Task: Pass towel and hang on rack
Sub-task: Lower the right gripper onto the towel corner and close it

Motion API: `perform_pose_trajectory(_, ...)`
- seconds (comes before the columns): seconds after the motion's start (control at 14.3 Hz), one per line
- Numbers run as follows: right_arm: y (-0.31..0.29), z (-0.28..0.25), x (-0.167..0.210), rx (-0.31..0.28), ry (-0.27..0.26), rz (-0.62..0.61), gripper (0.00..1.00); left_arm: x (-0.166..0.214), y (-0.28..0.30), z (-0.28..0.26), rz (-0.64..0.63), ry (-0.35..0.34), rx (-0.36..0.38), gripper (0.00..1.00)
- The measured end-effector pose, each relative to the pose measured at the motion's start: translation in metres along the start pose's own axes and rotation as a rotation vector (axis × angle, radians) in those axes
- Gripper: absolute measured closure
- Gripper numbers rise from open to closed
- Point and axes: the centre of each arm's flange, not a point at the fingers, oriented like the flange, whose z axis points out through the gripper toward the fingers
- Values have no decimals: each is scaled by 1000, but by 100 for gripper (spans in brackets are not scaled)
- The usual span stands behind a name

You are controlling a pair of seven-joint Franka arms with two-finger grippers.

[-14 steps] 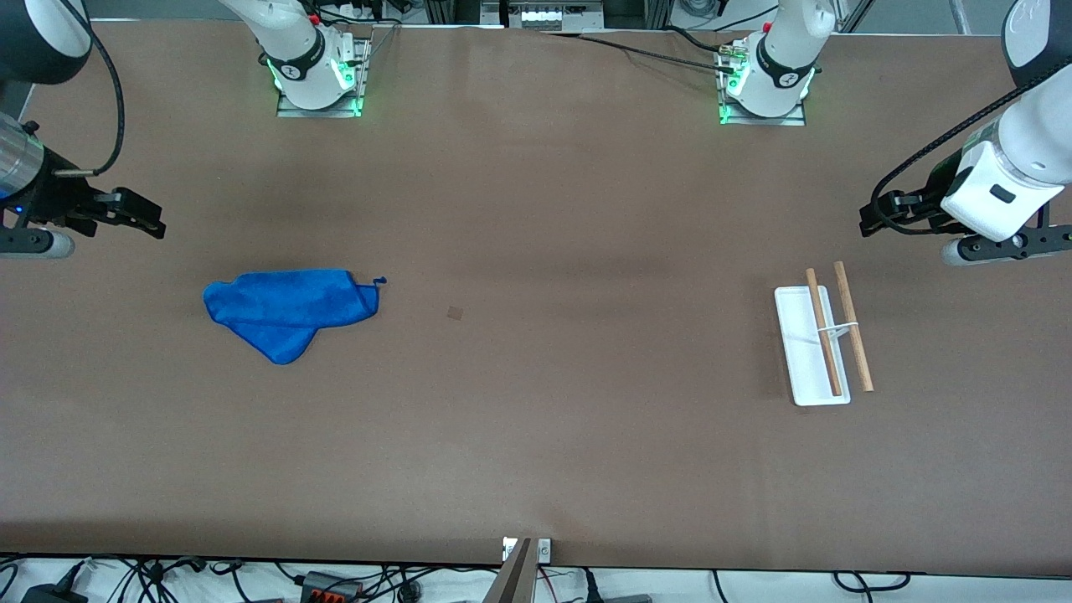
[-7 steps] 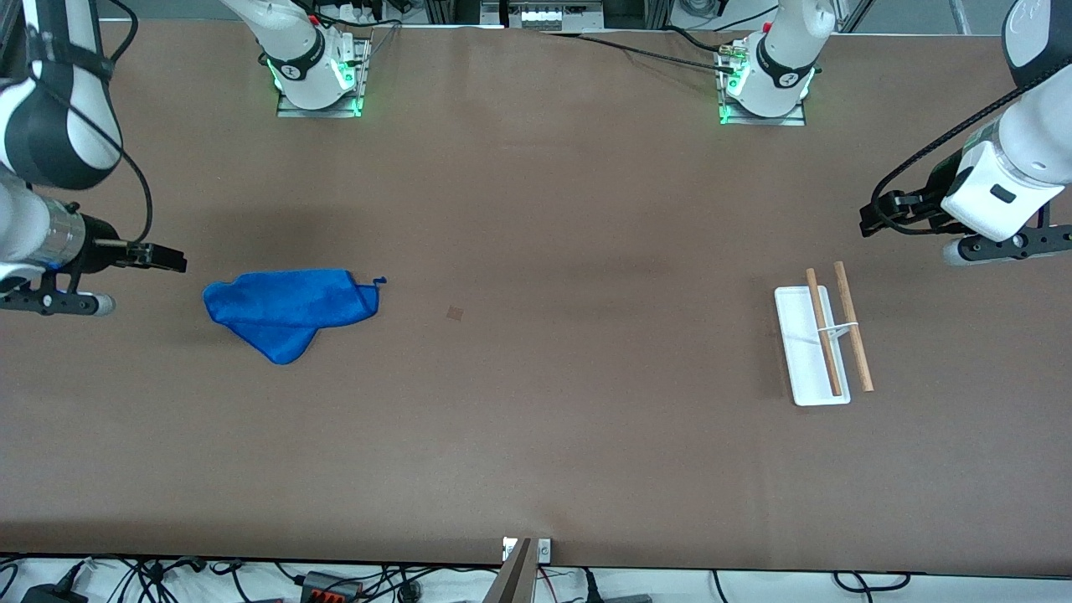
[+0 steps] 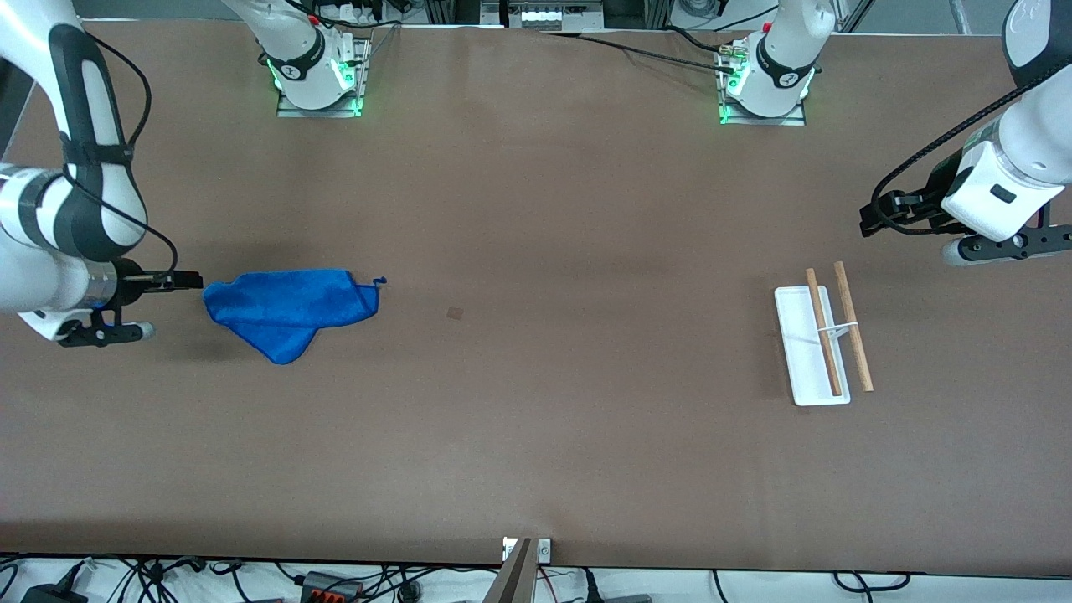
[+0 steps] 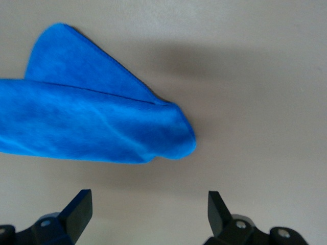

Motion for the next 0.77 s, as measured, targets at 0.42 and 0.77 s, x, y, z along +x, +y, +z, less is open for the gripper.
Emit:
perform_pose_trajectory(0.42, 31, 61, 10, 36, -37, -476, 0, 0, 0, 0, -1, 0, 0, 0)
perform_pose_trajectory(0.77, 32, 85, 15, 63, -51, -840, 3, 0, -1, 0, -1, 0, 0, 0)
